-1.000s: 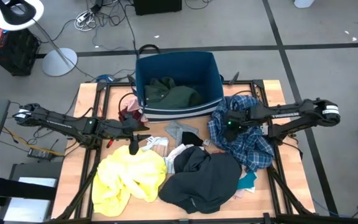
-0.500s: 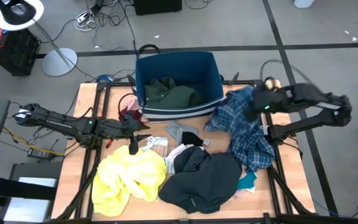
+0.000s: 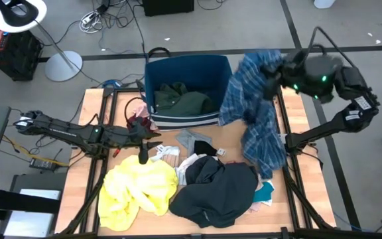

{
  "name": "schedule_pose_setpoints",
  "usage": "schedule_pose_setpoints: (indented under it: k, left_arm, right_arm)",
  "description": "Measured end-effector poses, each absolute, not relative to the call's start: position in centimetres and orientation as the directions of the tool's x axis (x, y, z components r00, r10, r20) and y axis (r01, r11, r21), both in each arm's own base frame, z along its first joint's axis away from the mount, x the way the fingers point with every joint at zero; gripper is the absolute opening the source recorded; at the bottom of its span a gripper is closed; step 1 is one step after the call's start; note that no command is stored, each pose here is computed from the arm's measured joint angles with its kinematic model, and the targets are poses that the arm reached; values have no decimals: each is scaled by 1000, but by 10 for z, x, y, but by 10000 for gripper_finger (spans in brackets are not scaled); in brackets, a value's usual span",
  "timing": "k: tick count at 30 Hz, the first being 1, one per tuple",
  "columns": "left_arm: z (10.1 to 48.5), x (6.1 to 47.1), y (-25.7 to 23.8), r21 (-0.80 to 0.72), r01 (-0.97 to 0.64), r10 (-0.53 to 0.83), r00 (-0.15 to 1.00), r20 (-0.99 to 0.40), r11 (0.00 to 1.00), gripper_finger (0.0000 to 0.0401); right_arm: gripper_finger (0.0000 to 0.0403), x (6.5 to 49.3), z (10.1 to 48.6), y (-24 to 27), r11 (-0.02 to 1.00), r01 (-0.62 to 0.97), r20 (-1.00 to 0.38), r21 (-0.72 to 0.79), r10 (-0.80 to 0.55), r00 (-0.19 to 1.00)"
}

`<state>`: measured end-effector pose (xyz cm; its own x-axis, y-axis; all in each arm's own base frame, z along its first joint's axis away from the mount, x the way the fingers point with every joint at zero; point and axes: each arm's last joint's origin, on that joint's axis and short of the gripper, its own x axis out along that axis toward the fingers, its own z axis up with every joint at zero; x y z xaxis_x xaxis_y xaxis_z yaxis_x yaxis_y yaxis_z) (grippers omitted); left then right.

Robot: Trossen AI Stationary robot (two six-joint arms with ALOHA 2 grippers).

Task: Sort clothes
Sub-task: Put the blue shirt into the blue laundry bin

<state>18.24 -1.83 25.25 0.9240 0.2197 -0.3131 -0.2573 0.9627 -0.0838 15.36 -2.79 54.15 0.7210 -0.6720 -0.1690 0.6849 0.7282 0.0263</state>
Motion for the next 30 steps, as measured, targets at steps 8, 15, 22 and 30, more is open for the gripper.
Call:
schedule_pose_setpoints:
  k: [8,15,22,30]
  left_arm:
    - [253,183,-11,-113,-304,257,915,-311,946,163]
    - [253,183,-11,-113,-303,256,915,-312,946,163]
    - [251,183,-14,-158,-239,176,925,-337,958,163]
    - [247,182,-14,-174,-236,157,913,-376,956,163]
  right_arm:
    - [16,230,575,-52,812,583,52,-11,-582,812]
    - [16,298,550,-83,871,490,-5,-29,-491,871]
    - [16,332,478,-116,839,539,-457,-72,-508,730]
    - [54,348,404,-148,814,575,-811,-87,-393,433]
